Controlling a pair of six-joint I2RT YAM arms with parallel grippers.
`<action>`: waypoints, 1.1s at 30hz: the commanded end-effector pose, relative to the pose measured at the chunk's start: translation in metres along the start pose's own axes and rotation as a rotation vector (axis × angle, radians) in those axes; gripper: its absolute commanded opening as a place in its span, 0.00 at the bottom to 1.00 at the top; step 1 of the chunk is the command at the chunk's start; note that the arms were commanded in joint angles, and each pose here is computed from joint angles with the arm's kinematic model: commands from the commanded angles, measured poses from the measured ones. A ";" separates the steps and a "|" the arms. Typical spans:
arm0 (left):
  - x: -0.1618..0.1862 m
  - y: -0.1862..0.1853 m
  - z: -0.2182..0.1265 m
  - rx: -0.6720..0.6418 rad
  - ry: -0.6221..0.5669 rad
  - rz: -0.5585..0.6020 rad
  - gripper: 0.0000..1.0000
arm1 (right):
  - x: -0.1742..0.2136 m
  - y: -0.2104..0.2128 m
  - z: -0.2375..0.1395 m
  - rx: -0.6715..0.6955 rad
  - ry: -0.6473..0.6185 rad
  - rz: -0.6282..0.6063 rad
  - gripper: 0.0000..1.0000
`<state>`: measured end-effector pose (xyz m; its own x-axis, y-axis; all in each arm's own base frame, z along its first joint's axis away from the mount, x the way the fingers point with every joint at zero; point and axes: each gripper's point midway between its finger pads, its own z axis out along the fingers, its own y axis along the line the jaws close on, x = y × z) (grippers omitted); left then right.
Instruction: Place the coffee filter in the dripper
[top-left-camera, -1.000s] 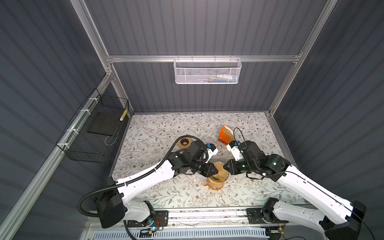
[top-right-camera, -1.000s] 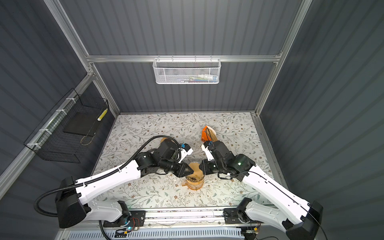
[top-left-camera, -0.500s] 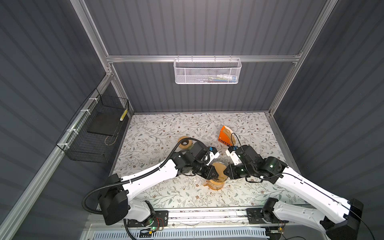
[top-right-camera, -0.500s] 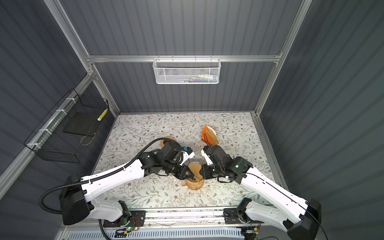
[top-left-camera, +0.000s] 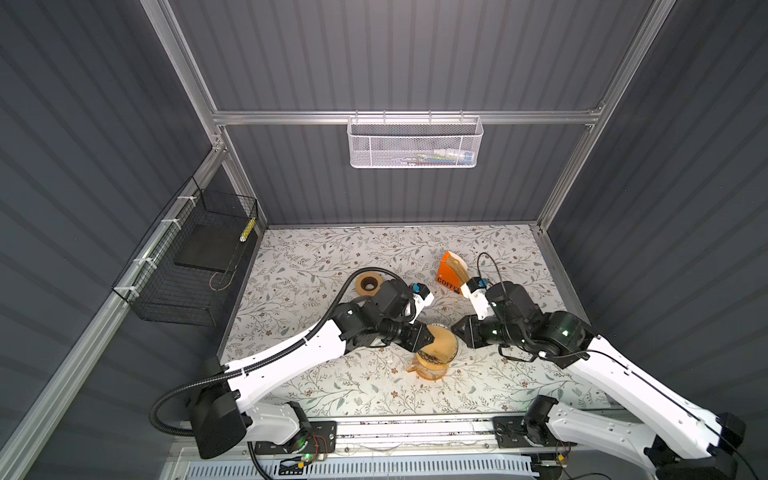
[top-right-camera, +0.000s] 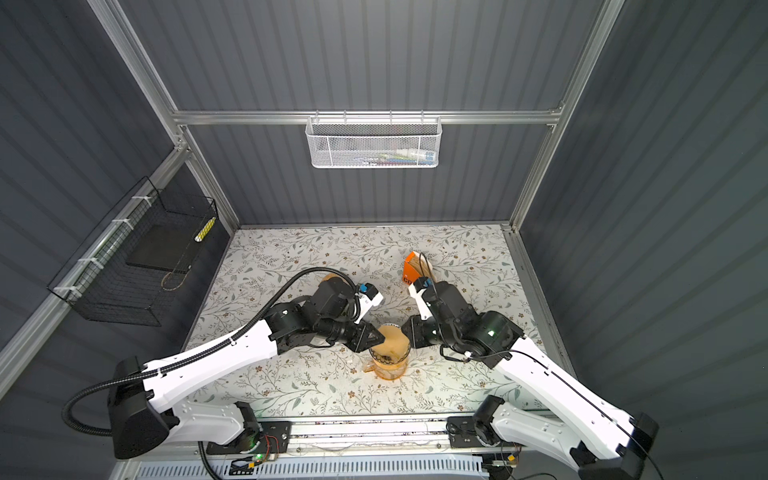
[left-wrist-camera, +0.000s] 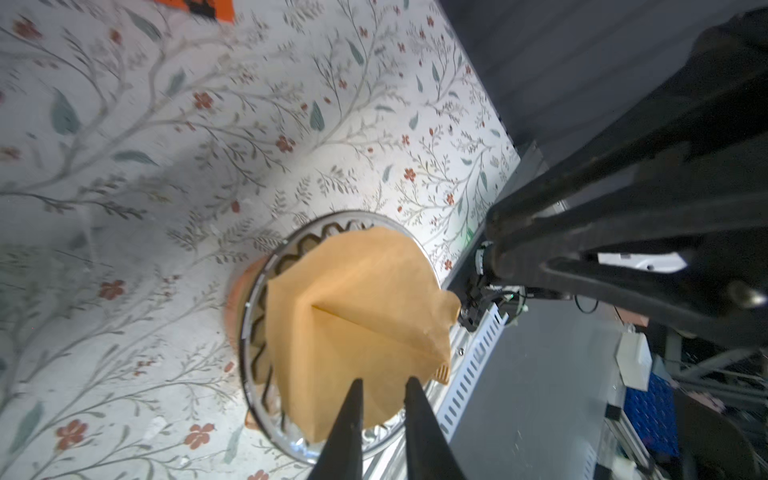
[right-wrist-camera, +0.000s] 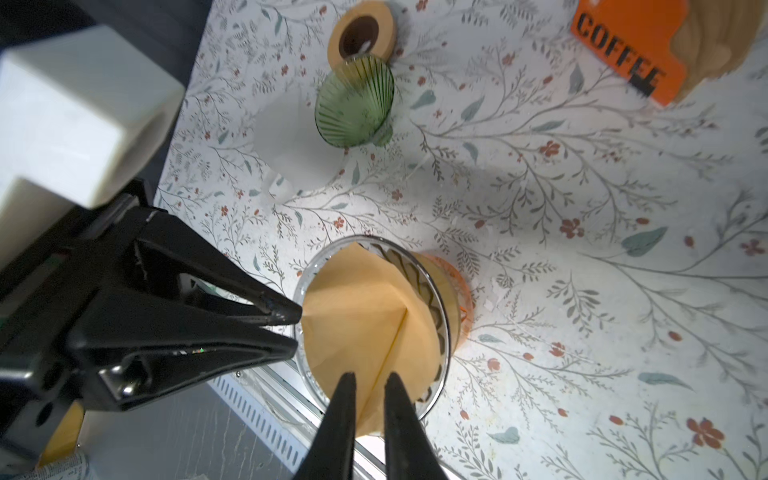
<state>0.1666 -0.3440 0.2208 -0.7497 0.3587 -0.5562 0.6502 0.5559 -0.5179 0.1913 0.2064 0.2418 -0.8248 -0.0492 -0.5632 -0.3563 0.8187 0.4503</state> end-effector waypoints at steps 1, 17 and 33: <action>-0.030 0.005 -0.023 -0.106 -0.119 -0.003 0.20 | -0.018 -0.007 -0.012 0.017 -0.066 -0.015 0.18; -0.022 0.157 -0.087 -0.372 -0.244 -0.460 0.22 | -0.076 0.007 0.005 -0.077 -0.130 -0.060 0.20; 0.080 0.207 -0.100 -0.541 -0.189 -0.665 0.66 | -0.128 -0.001 0.037 -0.257 -0.116 0.016 0.41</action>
<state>0.2343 -0.1330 0.1381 -0.8931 -0.2467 -0.3762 -0.0671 0.8999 -0.4310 0.3064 0.2253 0.2605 -0.8095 0.0287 -0.5865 -0.3922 0.7168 0.5765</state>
